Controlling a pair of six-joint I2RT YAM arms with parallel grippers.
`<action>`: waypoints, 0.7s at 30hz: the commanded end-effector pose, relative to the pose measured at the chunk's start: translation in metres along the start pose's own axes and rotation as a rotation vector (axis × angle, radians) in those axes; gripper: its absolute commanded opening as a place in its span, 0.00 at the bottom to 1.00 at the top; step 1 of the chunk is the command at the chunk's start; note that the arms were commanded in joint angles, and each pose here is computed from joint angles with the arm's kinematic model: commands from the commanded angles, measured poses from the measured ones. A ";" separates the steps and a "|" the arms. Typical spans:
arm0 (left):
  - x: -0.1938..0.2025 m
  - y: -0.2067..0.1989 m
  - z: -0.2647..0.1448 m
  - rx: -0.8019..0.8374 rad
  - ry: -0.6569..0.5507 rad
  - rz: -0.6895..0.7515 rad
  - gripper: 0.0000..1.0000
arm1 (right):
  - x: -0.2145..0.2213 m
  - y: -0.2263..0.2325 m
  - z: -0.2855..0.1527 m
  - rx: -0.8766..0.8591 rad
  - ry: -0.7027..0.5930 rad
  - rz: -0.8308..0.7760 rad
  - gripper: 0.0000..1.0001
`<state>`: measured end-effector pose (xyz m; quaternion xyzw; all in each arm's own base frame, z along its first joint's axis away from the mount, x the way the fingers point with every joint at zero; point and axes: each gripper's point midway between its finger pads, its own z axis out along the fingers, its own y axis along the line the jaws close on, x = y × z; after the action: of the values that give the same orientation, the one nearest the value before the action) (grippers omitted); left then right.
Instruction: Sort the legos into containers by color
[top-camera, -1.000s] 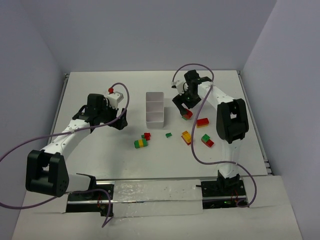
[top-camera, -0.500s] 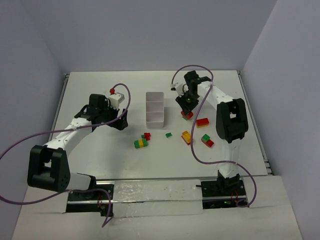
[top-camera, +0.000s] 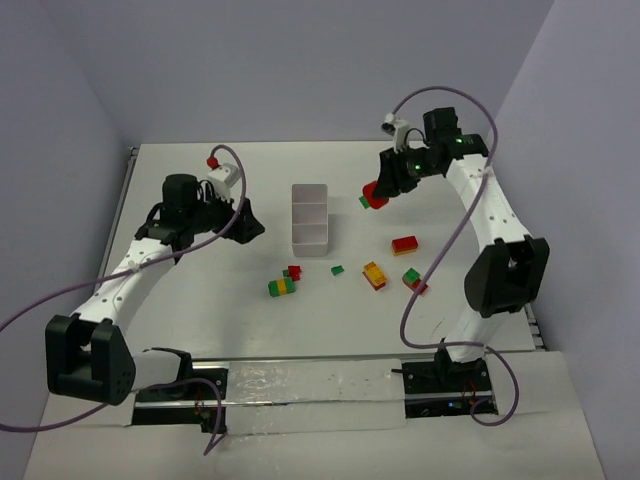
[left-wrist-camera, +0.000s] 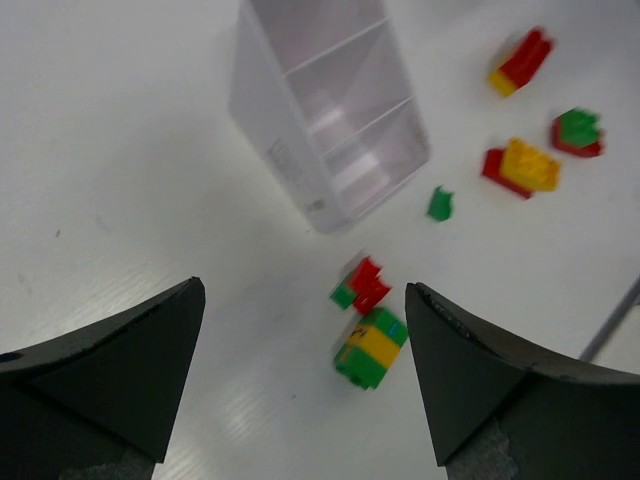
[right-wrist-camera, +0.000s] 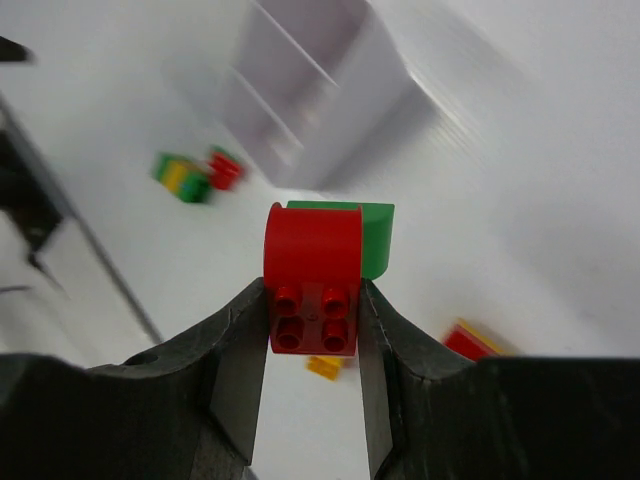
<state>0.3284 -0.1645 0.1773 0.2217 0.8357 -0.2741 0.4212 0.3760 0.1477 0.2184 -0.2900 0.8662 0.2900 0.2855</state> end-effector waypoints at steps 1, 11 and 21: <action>-0.070 -0.050 -0.017 0.228 -0.221 0.035 0.89 | -0.022 0.072 -0.008 -0.323 -0.133 0.192 0.00; -0.104 -0.108 -0.008 0.343 -0.257 0.141 0.94 | -0.031 0.107 0.003 -0.633 -0.144 0.573 0.00; -0.091 -0.150 0.022 0.345 -0.190 0.286 0.94 | -0.023 0.122 -0.002 -0.764 -0.112 0.707 0.00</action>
<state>0.2987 -0.2888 0.2763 0.3501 0.7039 -0.3994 0.4716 0.3209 0.2313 0.2355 -0.0058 0.7605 0.6443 0.0805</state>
